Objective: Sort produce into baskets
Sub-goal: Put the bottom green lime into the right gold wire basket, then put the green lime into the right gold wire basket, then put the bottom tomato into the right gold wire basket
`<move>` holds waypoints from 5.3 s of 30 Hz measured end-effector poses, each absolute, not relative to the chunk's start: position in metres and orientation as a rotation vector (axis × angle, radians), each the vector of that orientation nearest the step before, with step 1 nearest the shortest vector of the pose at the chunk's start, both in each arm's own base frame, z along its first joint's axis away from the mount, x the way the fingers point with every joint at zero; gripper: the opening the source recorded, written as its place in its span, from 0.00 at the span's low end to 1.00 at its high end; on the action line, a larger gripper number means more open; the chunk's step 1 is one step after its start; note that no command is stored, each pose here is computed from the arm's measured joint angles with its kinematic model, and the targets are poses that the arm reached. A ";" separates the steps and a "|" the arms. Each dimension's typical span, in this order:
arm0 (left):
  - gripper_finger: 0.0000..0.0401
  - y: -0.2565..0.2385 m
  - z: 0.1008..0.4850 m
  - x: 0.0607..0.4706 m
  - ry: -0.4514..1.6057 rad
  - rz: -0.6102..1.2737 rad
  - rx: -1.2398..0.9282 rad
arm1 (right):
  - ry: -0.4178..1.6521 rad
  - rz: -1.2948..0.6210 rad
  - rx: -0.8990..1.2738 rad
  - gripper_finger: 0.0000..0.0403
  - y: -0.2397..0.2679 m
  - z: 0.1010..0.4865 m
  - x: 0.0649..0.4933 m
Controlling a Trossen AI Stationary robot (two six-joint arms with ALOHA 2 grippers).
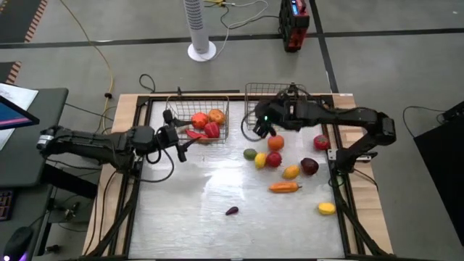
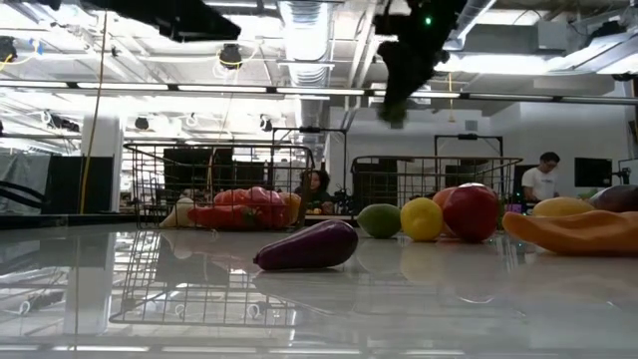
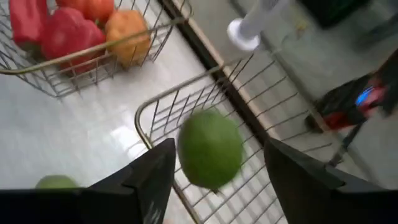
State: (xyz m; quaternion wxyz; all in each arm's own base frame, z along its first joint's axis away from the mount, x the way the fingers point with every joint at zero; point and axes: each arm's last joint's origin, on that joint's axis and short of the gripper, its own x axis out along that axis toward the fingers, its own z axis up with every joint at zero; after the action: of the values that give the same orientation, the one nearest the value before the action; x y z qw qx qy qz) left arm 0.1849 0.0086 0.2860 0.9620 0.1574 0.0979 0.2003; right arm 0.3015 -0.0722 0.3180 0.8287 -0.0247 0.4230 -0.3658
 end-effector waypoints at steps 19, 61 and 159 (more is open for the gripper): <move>0.64 0.012 0.289 0.165 0.219 0.417 0.266 | 1.012 -0.404 0.084 0.77 0.001 0.254 0.350; 0.64 0.010 0.283 0.164 0.262 0.324 0.213 | 1.174 -0.453 0.137 0.31 -0.016 0.175 0.369; 0.64 0.010 0.275 0.162 0.345 0.318 0.212 | 0.994 -0.342 0.187 0.71 0.034 0.257 0.304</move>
State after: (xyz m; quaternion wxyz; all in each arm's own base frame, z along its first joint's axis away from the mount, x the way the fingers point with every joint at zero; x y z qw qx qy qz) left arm 0.1622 0.0099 0.2751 0.9670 0.1049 0.1707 0.1572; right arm 0.3037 0.0336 0.2574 0.8610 0.0889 0.4736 -0.1628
